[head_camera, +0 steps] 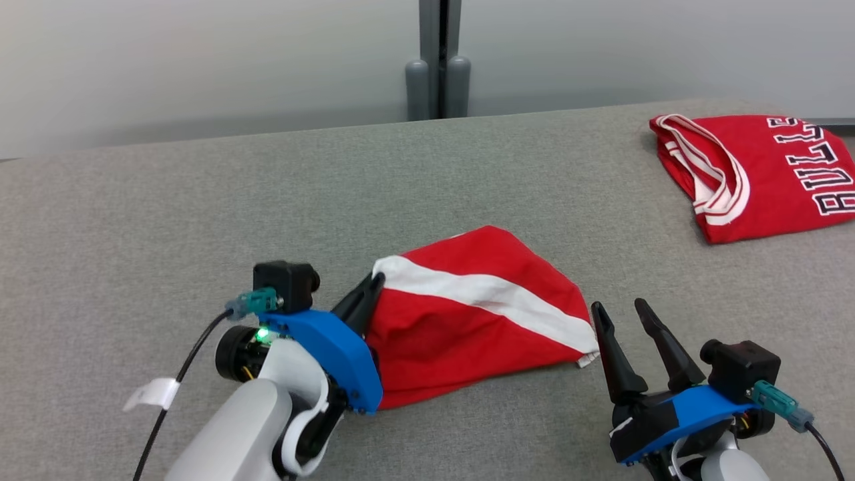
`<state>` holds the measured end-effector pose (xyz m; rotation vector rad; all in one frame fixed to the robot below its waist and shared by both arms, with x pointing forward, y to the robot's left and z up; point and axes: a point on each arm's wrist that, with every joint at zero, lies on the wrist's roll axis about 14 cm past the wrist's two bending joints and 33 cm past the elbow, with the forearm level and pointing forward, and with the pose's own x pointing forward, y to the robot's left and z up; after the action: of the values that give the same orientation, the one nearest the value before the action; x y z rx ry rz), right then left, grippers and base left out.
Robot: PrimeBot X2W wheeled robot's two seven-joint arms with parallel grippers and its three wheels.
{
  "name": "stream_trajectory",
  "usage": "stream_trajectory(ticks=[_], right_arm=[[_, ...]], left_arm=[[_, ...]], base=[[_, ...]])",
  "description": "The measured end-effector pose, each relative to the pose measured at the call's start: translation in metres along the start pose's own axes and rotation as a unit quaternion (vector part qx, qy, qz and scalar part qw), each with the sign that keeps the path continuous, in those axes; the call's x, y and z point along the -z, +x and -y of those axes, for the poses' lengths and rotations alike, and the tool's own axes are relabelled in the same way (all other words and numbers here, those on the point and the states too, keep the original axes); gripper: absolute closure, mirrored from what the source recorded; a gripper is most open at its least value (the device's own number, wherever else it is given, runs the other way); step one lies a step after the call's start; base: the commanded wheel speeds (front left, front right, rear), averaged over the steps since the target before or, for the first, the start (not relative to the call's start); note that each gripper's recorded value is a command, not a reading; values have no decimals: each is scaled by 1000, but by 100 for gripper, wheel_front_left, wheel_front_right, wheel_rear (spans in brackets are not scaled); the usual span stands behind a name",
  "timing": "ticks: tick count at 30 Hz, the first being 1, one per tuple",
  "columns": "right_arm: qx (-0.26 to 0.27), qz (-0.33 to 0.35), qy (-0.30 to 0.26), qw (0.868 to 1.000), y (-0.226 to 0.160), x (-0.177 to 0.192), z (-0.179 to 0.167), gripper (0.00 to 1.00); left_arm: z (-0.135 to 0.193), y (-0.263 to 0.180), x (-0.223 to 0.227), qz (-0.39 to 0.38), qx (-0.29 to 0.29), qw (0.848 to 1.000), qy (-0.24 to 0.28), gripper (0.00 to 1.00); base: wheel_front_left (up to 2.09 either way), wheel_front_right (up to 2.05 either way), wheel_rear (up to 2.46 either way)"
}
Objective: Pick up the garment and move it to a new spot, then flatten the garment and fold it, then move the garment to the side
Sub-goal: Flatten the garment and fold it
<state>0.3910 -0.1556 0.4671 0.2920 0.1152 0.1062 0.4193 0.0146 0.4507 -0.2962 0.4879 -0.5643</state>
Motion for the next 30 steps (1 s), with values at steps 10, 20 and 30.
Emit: stream_trajectory(ticks=[10,20,30], right_arm=[[-42,-6,-2,999,10,2,-28,0],[-56,-9,-5,998,9,2,-38,0],[-43,-3,-5,999,1,-3,-30,0]], left_arm=[[-5,-72,65,-66,-25,997,22,100],[-46,-99,92,-111,-122,985,48,50],[-46,-103,51,-38,-144,989,4,0]], base=[[0,0,0],[0,0,0],[0,0,0]])
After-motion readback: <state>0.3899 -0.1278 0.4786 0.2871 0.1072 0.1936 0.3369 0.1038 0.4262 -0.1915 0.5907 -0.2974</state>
